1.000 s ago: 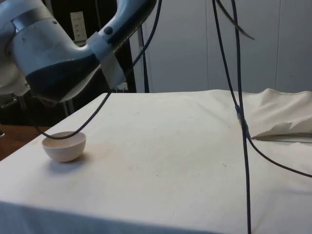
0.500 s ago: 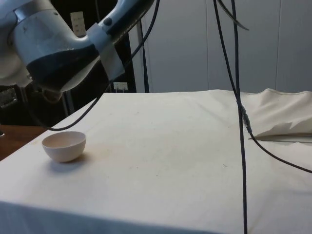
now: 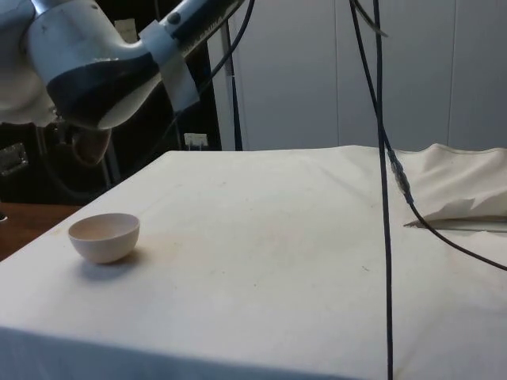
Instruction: Pour the coffee beans from the cup into the bowl.
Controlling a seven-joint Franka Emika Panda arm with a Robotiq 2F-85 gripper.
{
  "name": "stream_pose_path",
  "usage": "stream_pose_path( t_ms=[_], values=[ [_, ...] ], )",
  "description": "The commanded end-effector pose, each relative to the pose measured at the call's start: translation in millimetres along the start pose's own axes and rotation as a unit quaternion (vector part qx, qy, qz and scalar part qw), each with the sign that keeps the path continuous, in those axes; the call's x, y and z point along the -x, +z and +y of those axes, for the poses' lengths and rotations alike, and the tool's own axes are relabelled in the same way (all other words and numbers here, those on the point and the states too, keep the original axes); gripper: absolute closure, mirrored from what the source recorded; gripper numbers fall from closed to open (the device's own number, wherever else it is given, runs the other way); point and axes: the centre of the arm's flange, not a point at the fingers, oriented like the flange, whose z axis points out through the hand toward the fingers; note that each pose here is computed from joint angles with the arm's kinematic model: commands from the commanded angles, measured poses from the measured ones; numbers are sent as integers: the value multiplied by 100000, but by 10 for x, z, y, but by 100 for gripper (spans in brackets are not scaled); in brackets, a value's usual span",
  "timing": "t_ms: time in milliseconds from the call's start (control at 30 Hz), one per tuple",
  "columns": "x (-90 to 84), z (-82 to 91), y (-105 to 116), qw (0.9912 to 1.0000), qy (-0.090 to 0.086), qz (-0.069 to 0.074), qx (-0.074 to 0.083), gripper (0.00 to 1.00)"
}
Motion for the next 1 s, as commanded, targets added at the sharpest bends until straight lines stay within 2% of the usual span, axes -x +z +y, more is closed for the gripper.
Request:
stream_pose_path(
  t_ms=[0,67,100,133,367,400,433,700,733,767,967],
  values=[
    [-6,25,18,99991,406,339,-1248,98],
    [-9,36,41,99983,790,201,-1677,98],
    [-5,18,45,99996,613,-265,-664,98],
    [-9,34,58,99977,919,95,-1926,98],
    [-19,46,154,99899,2338,-533,-3809,98],
    [-15,36,145,99938,2108,-921,-2654,98],
    [-21,49,172,99886,2534,-655,-3992,98],
    [-34,72,276,99720,4082,-1350,-6112,98],
    [-31,59,275,99777,3930,-1783,-5099,98],
    [-38,84,307,99671,4434,-1561,-6607,98],
    [-50,124,385,99509,5419,-2115,-8007,98]
  ],
)
